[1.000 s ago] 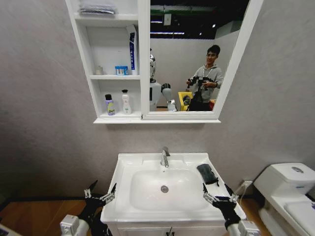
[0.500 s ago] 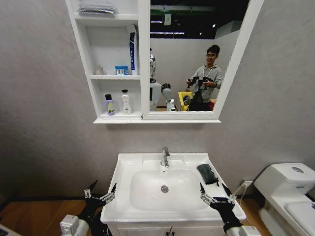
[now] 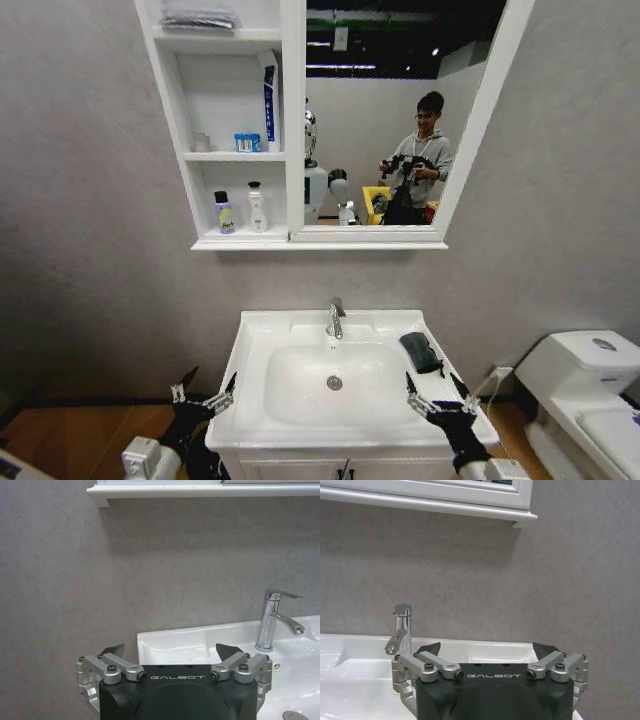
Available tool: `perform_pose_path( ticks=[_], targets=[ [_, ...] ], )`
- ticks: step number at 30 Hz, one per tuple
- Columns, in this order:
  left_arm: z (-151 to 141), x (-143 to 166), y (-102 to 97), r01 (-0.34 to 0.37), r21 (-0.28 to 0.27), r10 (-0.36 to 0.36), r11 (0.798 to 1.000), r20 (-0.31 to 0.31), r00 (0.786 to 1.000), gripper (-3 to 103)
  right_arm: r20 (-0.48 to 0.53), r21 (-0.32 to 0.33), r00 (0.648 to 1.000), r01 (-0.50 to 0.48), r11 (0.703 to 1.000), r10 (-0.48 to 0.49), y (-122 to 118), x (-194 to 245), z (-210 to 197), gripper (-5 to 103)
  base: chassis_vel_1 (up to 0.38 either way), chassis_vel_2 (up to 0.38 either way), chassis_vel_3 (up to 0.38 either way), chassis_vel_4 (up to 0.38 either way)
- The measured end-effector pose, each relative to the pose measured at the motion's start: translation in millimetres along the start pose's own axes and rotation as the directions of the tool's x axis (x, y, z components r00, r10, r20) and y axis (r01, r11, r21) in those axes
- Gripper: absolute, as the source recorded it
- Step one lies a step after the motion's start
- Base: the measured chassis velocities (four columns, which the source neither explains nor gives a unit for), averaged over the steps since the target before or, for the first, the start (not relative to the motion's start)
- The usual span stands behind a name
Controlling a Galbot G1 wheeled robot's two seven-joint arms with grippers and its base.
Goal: Move facial cleanser and shampoo from washbasin to cabinet, then wipe washbasin with towel.
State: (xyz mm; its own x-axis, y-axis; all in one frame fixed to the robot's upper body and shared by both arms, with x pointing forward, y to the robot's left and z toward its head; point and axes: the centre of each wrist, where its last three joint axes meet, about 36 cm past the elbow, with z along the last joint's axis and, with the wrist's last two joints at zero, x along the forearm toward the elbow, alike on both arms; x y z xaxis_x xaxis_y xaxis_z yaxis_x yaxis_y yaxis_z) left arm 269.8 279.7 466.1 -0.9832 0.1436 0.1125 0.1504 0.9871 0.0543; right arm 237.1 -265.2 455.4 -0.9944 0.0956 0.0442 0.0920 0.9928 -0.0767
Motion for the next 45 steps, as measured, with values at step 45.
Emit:
perform_pose_path(
  ticks=[45],
  targets=[
    [0.0, 0.0, 0.0, 0.000, 0.000, 0.000, 1.000, 0.000, 1.000, 100, -0.002, -0.001, 1.000, 0.000, 1.000, 0.000, -0.1, -0.3, 0.5, 100, 0.321, -0.321, -0.320, 0.311]
  ],
)
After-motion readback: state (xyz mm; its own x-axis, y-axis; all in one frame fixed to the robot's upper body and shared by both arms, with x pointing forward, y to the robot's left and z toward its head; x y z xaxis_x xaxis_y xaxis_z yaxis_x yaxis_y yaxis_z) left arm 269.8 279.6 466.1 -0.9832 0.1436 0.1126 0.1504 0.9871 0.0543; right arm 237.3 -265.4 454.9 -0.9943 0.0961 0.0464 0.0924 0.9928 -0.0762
